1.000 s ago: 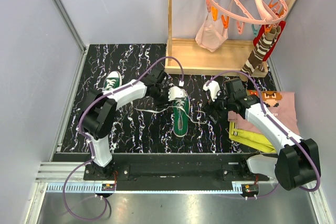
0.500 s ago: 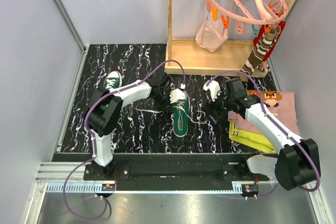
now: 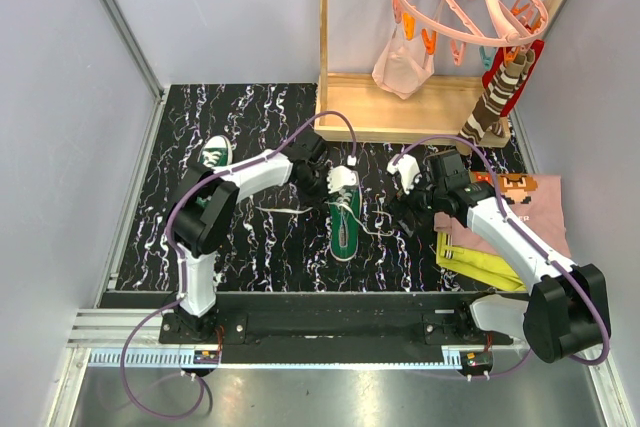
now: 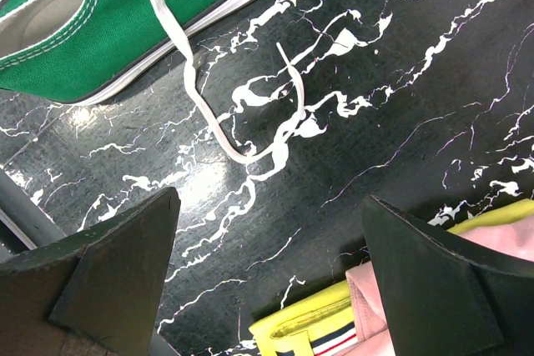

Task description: Tie the shoes

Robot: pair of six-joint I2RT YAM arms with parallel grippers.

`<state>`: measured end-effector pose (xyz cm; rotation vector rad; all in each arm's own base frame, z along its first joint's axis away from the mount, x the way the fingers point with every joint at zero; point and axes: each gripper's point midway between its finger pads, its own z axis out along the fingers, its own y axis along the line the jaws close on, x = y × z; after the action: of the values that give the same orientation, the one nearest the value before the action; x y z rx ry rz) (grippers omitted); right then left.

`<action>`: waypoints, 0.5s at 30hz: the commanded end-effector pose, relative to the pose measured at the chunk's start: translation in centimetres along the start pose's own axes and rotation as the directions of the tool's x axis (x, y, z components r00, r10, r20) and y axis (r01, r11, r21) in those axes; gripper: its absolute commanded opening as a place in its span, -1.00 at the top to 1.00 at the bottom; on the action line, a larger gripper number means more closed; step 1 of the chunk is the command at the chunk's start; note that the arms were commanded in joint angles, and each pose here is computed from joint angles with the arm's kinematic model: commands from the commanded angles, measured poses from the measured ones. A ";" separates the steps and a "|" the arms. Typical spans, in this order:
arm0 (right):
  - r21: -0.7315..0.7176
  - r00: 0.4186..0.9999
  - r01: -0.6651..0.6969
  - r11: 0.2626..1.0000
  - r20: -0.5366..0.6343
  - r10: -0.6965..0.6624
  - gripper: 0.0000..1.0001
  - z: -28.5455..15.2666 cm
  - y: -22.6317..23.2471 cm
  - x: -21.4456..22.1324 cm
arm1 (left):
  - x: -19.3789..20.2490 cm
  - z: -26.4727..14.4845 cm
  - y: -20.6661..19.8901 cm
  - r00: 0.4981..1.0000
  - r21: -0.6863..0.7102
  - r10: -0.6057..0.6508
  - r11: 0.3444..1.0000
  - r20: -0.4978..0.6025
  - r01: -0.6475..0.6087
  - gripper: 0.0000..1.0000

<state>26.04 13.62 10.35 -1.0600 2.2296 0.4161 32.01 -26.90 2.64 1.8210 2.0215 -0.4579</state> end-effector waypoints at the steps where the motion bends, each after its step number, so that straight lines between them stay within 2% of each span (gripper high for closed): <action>1: 0.025 1.000 0.025 0.999 0.015 -0.025 -0.97 -0.1 -0.6 -0.3 | -1.8 -0.7 1.1 0.999 -0.033 0.019 0.999 0.039 -0.018 0.73; 7: 0.024 0.999 0.029 0.999 0.014 -0.029 -0.89 -0.2 -0.6 -0.2 | -2.9 -2.2 -0.3 0.992 -0.005 0.057 0.998 0.112 -0.056 1.00; 15: -0.026 0.997 0.075 0.997 -0.005 -0.075 -0.65 0.8 -0.3 0.3 | -5.5 -5.5 -2.8 0.960 0.076 -0.019 0.997 0.279 -0.003 1.00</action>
<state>25.83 13.47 9.76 -1.1075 2.2194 0.4080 30.70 -27.60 5.75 1.7641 1.9551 -0.5879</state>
